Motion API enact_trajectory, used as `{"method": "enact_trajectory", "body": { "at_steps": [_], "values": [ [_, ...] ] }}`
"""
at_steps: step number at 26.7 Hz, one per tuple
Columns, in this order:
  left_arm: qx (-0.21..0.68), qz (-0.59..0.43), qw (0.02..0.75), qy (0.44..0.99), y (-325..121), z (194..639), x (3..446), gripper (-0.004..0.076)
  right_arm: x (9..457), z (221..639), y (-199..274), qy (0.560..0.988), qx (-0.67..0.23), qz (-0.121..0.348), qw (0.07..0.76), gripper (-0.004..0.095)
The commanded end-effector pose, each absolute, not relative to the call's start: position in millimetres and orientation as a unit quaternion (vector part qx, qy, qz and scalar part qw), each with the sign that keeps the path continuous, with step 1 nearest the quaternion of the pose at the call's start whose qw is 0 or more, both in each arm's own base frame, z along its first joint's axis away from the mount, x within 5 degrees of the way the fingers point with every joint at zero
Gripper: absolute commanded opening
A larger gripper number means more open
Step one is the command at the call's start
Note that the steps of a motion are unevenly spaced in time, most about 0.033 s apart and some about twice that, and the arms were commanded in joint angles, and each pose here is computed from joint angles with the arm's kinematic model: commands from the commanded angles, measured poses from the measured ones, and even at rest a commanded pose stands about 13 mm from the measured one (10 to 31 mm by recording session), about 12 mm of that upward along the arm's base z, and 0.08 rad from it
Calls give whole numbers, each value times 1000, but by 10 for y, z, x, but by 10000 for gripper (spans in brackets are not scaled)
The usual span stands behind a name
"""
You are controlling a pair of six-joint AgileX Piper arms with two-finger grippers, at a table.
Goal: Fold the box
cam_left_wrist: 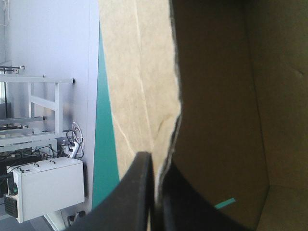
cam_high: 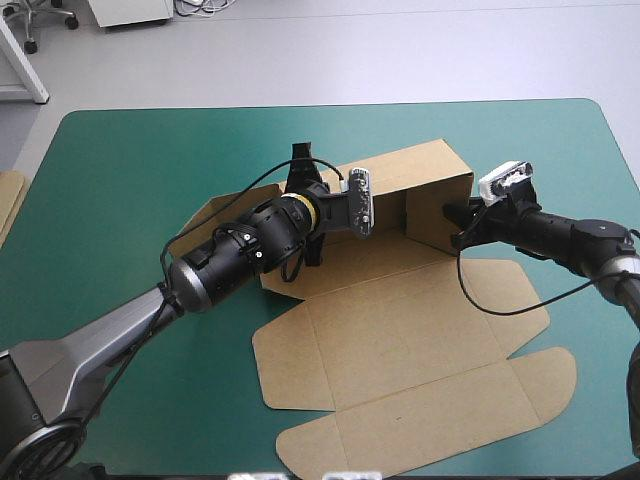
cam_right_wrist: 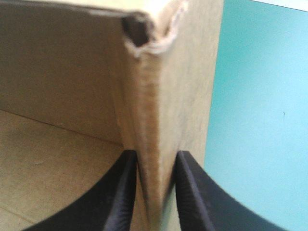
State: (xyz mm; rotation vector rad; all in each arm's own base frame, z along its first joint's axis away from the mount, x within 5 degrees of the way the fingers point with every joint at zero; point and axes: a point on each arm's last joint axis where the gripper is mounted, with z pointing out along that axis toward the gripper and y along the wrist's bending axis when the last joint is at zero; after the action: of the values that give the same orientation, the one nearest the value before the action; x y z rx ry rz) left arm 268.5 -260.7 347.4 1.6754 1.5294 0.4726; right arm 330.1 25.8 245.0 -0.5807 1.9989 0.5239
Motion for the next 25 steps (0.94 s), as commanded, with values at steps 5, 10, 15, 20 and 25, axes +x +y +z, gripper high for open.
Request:
{"method": "enact_trajectory", "body": {
  "at_steps": [5,10,15,20,25],
  "values": [
    [636,115,483,590,-2732,3738,2561,-10,3259,2671,578,777,-272,251,509,-18],
    [637,114,478,594,-2727,3729,2558,-10,3292,2654,618,789,-253,229,511,-18],
    [638,118,472,597,-2717,3720,2558,-8,3298,2671,621,787,-243,236,516,-19],
    [637,111,470,601,-2719,3713,2552,148,3299,2673,621,787,-241,237,517,-19],
    [627,89,477,610,-2703,3773,2506,394,3309,2684,617,786,-229,240,521,-19]
  ]
}}
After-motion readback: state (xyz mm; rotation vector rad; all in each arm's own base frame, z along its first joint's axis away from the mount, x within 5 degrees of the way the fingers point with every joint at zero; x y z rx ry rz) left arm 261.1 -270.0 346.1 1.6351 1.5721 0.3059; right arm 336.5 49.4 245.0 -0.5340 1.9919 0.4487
